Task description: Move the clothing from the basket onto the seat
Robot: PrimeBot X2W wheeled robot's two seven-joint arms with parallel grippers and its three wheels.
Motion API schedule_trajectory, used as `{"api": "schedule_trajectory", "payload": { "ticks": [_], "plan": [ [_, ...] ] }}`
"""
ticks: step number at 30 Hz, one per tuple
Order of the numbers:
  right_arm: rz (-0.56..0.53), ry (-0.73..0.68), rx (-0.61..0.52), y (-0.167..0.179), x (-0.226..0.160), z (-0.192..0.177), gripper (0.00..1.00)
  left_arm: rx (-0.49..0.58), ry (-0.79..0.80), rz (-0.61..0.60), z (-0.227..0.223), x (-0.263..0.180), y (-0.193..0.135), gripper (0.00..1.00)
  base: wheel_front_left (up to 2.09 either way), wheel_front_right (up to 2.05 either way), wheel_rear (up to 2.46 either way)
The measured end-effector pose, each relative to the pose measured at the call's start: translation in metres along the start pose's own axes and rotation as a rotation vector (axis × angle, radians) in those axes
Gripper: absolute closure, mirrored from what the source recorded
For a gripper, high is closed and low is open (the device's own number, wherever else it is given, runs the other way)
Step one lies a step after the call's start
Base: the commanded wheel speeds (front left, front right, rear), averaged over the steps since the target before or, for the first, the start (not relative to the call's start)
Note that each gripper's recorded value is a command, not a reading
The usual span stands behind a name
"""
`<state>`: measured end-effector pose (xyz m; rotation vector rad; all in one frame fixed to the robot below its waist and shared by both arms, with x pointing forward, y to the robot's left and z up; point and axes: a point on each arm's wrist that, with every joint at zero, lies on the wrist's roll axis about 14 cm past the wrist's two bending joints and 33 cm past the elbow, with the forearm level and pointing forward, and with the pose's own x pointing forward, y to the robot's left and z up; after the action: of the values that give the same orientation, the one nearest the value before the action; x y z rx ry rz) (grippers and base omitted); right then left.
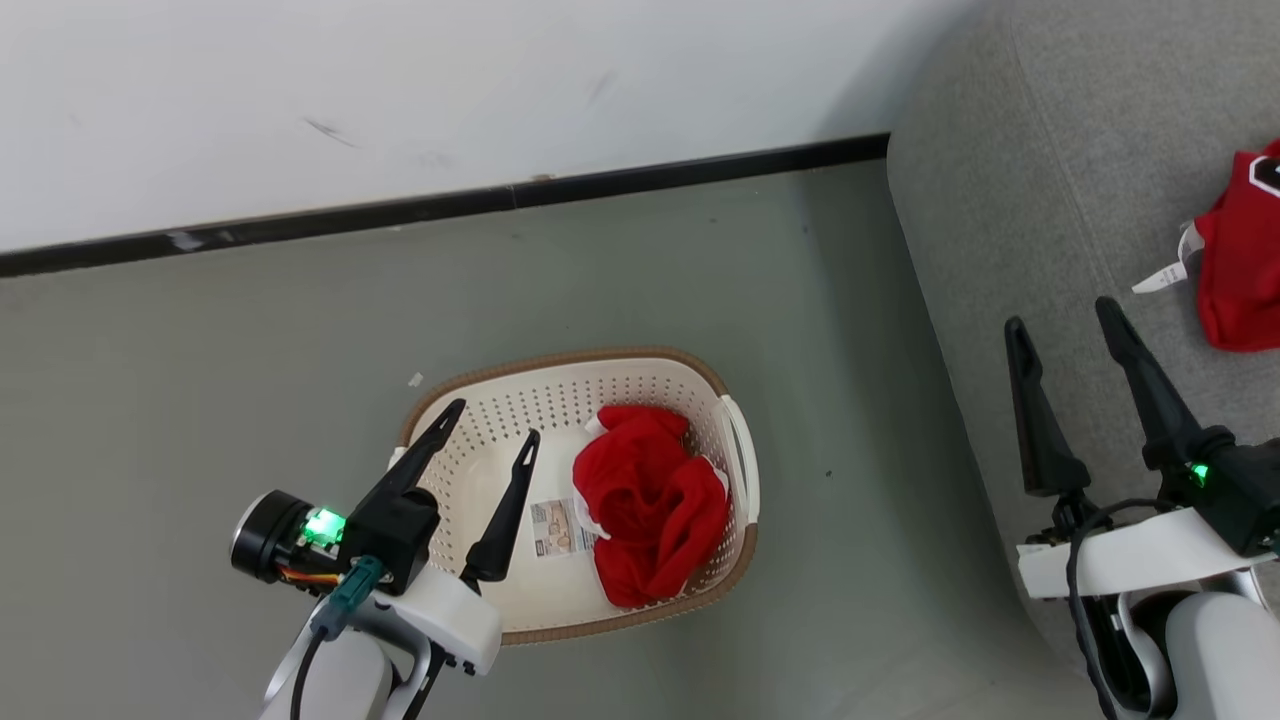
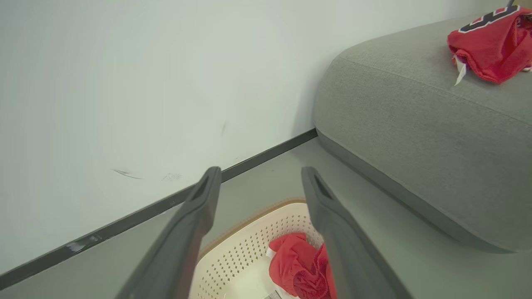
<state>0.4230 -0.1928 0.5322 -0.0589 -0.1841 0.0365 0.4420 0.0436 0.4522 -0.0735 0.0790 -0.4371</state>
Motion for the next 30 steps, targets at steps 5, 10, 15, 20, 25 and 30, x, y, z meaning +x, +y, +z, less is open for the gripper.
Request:
{"api": "schedule_trajectory", "payload": {
  "ticks": [5,10,15,20,25,30],
  "plan": [
    [-0.020,0.008,-0.006,-0.008,0.007,-0.007,0.00,0.001,0.040,-0.043,-0.016,0.015,-0.008,0.00,0.00,0.00,0.00],
    [-0.030,0.016,-0.013,-0.012,0.015,-0.014,0.00,0.008,0.085,-0.080,-0.035,0.029,-0.015,0.00,0.00,0.00,0.00],
    [-0.043,0.024,-0.020,-0.018,0.022,-0.022,0.00,0.010,0.129,-0.116,-0.055,0.041,-0.021,0.00,0.00,0.00,0.00],
    [-0.051,0.040,-0.030,-0.022,0.029,-0.032,0.00,0.010,0.165,-0.158,-0.073,0.052,-0.029,0.00,0.00,0.00,0.00],
    [-0.059,0.048,-0.040,-0.027,0.035,-0.040,0.00,0.006,0.201,-0.204,-0.091,0.062,-0.040,0.00,0.00,0.00,0.00],
    [-0.064,0.064,-0.043,-0.030,0.039,-0.050,0.00,0.013,0.255,-0.253,-0.115,0.065,-0.050,0.00,0.00,0.00,0.00]
  ]
}}
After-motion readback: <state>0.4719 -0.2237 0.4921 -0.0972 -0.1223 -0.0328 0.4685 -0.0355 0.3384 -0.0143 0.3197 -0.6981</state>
